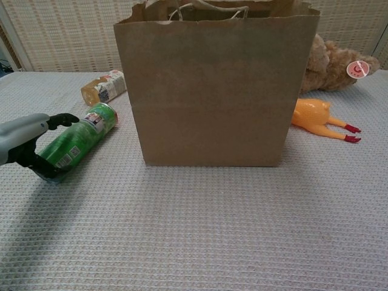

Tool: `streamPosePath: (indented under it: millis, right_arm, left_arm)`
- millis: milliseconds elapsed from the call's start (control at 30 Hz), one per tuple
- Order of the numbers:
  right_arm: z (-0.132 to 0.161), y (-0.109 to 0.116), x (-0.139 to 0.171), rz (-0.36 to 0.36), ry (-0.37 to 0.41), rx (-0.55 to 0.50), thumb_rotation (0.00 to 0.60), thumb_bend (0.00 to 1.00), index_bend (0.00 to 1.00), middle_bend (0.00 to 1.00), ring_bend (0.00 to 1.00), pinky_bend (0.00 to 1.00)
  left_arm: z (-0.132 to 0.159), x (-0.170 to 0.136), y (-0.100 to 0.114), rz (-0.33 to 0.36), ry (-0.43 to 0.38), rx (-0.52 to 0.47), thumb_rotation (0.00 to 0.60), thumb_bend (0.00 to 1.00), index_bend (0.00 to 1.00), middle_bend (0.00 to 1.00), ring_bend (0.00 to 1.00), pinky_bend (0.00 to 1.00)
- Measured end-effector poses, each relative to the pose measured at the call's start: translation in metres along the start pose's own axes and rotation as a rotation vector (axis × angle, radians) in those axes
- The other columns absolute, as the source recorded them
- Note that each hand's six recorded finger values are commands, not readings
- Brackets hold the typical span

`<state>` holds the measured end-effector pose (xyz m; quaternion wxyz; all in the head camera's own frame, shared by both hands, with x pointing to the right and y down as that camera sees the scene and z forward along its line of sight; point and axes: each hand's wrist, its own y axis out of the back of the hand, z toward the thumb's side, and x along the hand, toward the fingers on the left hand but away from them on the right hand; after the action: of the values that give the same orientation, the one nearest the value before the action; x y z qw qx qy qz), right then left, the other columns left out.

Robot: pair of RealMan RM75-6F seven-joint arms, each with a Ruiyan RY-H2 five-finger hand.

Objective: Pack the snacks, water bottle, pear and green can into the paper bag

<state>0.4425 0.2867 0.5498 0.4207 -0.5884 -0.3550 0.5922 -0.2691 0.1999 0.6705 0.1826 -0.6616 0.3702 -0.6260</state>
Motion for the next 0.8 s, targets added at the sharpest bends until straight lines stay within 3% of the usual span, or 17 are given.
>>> streamPosePath:
  millis: [533,800]
  right_arm:
    - [0.0,0.0,-0.001,0.003,-0.004,-0.003,0.6,0.0,0.04,0.0,0.0,0.0]
    - [0.0,0.0,-0.001,0.005,-0.006,-0.005,0.6,0.0,0.05,0.0,0.0,0.0]
  left_arm:
    - [0.006,0.029,-0.013,-0.04,0.053,0.045,0.6,0.33,0.0,0.0,0.0,0.0]
    - [0.009,0.049,-0.01,-0.009,0.07,0.098,0.6,0.32,0.0,0.0,0.0,0.0]
